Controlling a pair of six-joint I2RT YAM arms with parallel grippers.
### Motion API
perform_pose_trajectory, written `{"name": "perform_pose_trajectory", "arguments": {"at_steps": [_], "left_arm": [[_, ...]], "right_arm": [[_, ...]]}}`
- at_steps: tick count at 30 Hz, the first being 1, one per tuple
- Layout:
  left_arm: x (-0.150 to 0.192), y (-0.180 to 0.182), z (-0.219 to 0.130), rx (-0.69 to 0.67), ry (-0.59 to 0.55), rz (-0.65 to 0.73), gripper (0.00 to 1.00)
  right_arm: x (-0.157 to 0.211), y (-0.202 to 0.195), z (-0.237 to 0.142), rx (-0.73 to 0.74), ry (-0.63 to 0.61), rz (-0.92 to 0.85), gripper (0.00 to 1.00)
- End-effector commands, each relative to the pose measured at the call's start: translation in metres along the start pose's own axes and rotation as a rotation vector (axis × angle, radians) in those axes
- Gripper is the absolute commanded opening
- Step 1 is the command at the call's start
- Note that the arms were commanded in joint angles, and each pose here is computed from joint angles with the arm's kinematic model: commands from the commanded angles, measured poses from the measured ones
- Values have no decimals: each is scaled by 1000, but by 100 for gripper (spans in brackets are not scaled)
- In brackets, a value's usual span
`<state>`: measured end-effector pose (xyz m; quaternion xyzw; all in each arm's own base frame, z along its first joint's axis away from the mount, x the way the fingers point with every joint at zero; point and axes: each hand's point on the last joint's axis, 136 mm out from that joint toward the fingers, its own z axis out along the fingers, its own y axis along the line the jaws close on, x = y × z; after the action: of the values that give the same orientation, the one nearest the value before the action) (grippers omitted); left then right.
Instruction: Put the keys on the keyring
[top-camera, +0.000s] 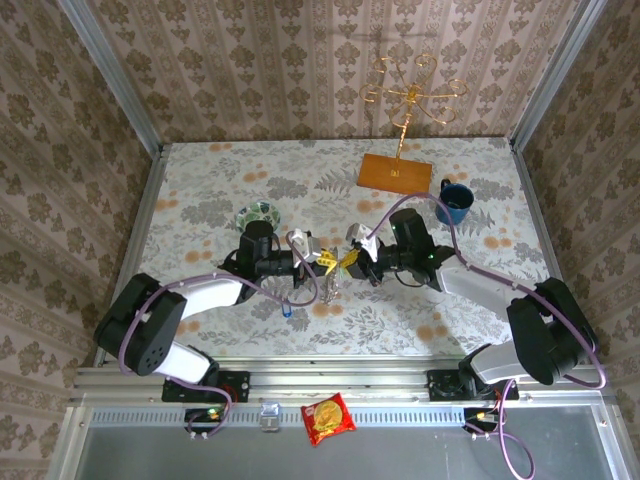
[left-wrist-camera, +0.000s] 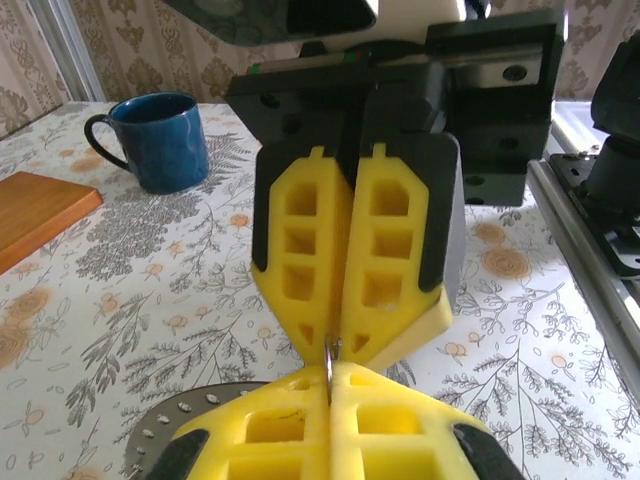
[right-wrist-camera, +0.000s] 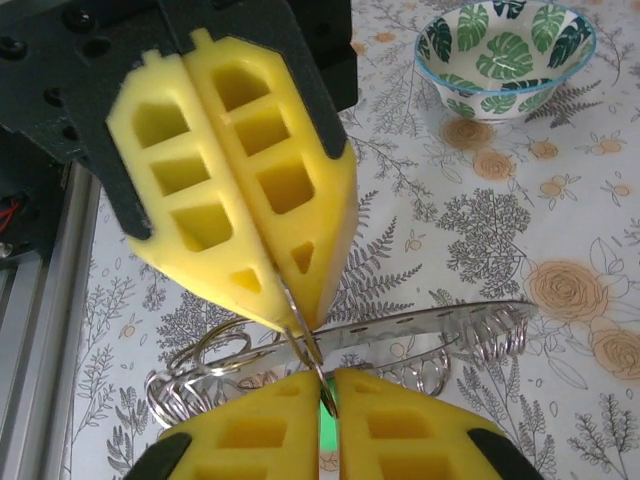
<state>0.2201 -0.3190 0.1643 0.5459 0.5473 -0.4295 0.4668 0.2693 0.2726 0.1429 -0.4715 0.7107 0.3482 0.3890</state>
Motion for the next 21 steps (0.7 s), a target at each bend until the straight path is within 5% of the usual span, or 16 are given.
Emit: {"name": "perform_pose_trajectory", "arguments": {"at_steps": [1, 21], "left_arm": [[-17, -7, 1, 42, -71, 34, 0], [-14, -8, 3, 52, -87, 18, 0]], "right_arm": [[-10, 0, -8, 30, -59, -38, 21], [-21, 5, -9, 11, -131, -89, 25]]}}
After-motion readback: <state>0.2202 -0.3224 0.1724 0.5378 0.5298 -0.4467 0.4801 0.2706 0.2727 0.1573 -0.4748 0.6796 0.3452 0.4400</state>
